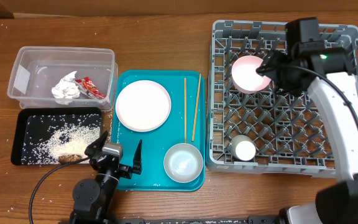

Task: Sort waste into correct bins and load items into the dishwasher
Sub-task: 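Carry the pink bowl with the right gripper and set it in the rack, then release the pink bowl and move the right gripper back over the rack, then reach the right gripper to the white plate on the teal tray and grasp it, then carry the white plate with the right gripper and stand it in the rack, then reach the right gripper to the white bowl on the teal tray and grasp it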

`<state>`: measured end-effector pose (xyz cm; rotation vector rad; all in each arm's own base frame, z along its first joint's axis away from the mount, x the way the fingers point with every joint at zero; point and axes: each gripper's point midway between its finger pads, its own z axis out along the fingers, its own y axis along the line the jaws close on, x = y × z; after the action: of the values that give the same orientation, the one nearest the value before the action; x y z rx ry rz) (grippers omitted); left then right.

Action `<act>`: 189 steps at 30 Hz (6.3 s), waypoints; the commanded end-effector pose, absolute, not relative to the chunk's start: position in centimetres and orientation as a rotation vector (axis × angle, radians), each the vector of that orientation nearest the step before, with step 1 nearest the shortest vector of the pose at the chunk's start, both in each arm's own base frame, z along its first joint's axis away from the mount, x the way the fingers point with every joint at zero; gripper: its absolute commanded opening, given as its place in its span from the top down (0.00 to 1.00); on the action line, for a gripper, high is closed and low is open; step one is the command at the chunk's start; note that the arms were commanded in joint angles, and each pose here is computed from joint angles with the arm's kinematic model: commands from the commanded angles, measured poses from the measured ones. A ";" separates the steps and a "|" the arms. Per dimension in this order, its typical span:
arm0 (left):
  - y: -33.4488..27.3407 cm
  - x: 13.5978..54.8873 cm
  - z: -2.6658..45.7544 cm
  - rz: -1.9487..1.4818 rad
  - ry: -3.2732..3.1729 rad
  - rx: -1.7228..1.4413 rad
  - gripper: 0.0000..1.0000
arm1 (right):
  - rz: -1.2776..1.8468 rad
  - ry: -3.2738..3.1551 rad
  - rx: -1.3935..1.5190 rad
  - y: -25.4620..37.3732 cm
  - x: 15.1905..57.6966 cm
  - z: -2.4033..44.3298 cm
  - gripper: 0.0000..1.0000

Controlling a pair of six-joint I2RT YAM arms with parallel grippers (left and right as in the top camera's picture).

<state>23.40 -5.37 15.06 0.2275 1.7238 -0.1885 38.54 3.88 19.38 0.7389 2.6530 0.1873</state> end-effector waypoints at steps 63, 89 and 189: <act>-5.7 23.3 15.1 -0.206 1.717 0.235 0.00 | -1.185 2.383 0.561 -1.3 34.2 17.8 0.96; -5.7 23.3 15.1 -0.206 1.717 0.235 0.00 | -0.898 2.622 0.590 4.3 32.4 17.3 0.72; -5.7 23.3 15.1 -0.206 1.717 0.235 0.00 | -0.614 2.397 -0.208 16.4 39.0 19.6 0.53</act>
<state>23.40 -5.38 15.06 0.2278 1.7238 -0.1888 40.74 12.50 20.11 -0.1591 2.3035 -0.8735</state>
